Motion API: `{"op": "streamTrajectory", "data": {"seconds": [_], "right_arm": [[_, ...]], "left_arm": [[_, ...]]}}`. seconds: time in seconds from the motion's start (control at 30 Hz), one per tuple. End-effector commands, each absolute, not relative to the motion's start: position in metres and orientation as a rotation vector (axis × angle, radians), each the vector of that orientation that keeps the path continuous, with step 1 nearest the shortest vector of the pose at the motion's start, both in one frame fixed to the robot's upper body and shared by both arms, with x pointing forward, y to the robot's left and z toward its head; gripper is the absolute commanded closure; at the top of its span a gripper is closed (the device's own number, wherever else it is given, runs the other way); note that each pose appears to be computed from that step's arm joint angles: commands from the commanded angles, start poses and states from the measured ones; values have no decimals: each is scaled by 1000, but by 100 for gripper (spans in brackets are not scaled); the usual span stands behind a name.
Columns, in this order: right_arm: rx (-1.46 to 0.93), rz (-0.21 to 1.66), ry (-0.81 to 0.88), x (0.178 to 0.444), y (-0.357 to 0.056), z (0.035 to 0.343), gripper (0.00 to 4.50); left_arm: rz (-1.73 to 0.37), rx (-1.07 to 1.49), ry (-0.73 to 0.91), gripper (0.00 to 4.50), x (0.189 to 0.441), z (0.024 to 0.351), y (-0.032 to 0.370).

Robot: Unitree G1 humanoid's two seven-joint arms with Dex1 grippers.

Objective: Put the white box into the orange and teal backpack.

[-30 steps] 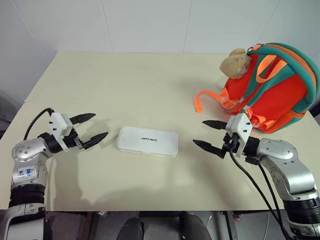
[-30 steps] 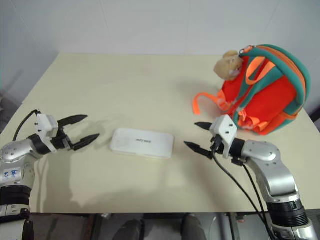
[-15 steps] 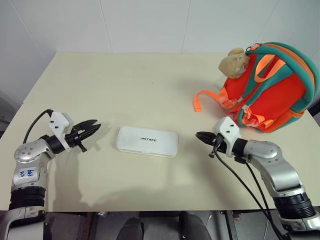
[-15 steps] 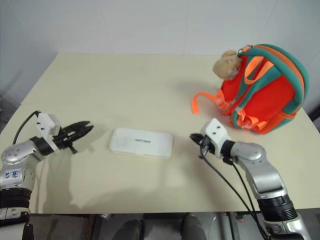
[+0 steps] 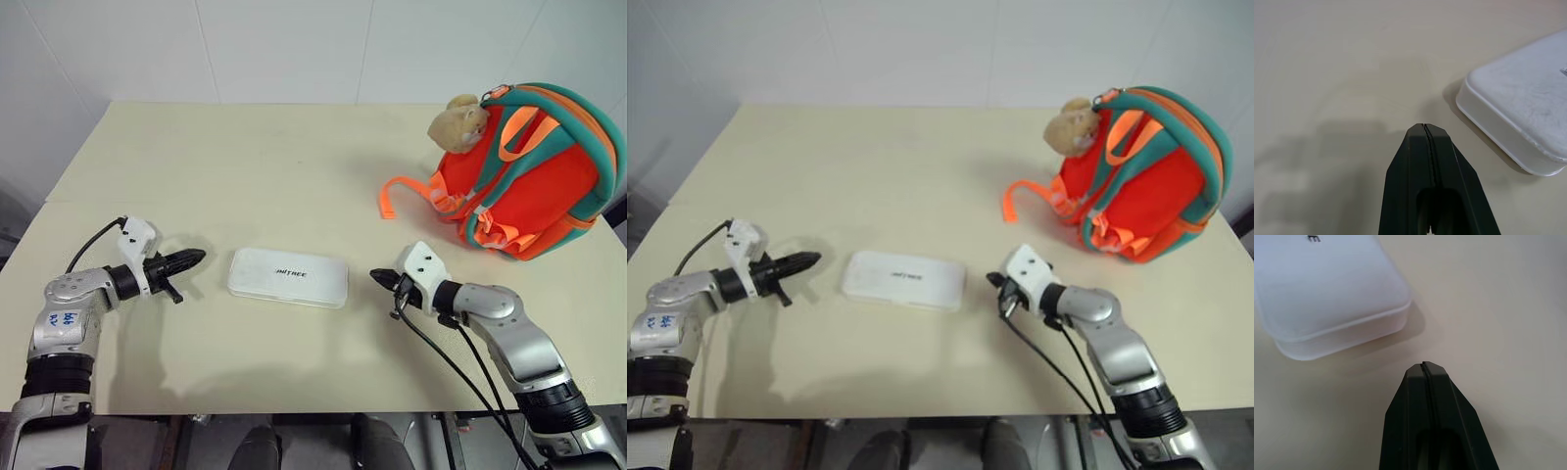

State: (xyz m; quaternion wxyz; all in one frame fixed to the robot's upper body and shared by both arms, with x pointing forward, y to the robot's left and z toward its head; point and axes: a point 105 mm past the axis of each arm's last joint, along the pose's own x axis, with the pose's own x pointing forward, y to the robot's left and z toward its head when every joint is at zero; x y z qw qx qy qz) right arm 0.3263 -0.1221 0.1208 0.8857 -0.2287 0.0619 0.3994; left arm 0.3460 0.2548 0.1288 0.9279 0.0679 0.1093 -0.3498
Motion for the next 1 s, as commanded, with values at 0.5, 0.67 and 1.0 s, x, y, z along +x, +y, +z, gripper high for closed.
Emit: {"op": "streamTrajectory", "data": {"seconds": [0.5, 0.67, 1.0], "right_arm": [[-536, 931, 114, 317, -95, 123, 438], [-538, 943, 109, 316, -90, 124, 438], [-550, 981, 103, 315, -83, 125, 438]], "left_arm": [[-840, 63, 325, 450, 344, 129, 221], [-882, 54, 340, 450, 339, 130, 213], [-981, 49, 394, 450, 322, 125, 195]]}}
